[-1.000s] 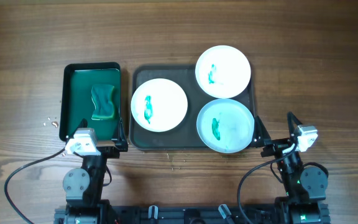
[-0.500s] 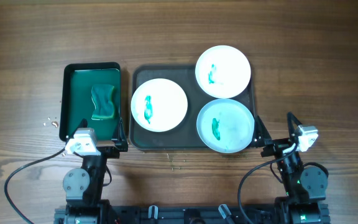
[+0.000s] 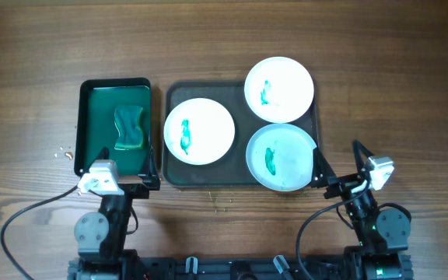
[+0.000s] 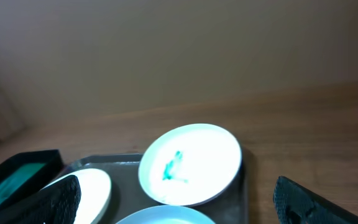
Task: Clean dirty plates on tray and stack at the side
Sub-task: 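Move left gripper to the sponge and right gripper to the left plate rim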
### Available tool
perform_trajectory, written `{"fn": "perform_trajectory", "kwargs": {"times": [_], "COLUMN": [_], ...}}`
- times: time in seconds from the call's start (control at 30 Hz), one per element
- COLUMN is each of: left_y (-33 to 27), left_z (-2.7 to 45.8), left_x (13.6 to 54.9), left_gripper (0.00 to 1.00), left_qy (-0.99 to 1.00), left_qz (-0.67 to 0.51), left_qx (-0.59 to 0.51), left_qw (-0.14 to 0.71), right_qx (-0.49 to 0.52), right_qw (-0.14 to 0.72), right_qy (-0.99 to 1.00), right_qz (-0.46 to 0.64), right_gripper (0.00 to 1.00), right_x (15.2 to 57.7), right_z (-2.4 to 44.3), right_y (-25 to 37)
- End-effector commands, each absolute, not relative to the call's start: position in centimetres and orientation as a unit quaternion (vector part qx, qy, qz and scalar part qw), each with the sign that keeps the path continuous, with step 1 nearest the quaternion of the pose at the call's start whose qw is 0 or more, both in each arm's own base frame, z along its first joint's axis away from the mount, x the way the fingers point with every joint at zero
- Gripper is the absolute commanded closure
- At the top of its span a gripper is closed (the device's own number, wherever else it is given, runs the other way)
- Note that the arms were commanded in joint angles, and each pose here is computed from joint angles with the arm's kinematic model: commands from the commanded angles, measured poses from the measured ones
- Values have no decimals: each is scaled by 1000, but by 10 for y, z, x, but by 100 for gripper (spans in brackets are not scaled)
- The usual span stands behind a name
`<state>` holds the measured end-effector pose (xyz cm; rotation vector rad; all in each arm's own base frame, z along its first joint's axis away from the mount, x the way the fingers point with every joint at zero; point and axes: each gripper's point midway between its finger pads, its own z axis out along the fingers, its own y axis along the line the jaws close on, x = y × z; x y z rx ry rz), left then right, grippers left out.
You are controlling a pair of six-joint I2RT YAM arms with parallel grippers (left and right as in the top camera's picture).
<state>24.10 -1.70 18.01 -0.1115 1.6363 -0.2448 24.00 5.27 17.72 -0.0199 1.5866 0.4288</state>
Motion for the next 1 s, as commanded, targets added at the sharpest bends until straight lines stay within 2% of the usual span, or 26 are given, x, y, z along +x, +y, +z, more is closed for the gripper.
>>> {"fn": "perform_trajectory", "kwargs": {"times": [0.0,0.2,0.4,0.57,0.77,0.87,0.97], "left_y": [-24,-24,-25,-10,-8,-32,-61], "left_z": [214,236,252,252,255,259,259], "left_x": [232,230,248,258,258,264,277], "left_gripper": [0,0,0,0,0,0,0], "left_qy": [728,782,846,902,956,967,959], "left_qz": [-127,-121,-113,-64,-33,-96,-177], "left_qx": [-39,-47,-58,-88,-62,-47,-27], "left_qw": [672,610,517,418,285,232,217], "right_qx": [-43,-52,-42,-51,-56,-58,-51], "right_qw": [685,653,602,513,336,233,201], "right_qy": [692,717,761,813,898,934,942], "right_qz": [223,240,240,272,278,264,265], "right_gripper": [0,0,0,0,0,0,0], "right_x": [231,224,232,245,262,273,296], "right_z": [201,212,234,251,258,257,250], "right_y": [67,75,76,91,102,102,104]}}
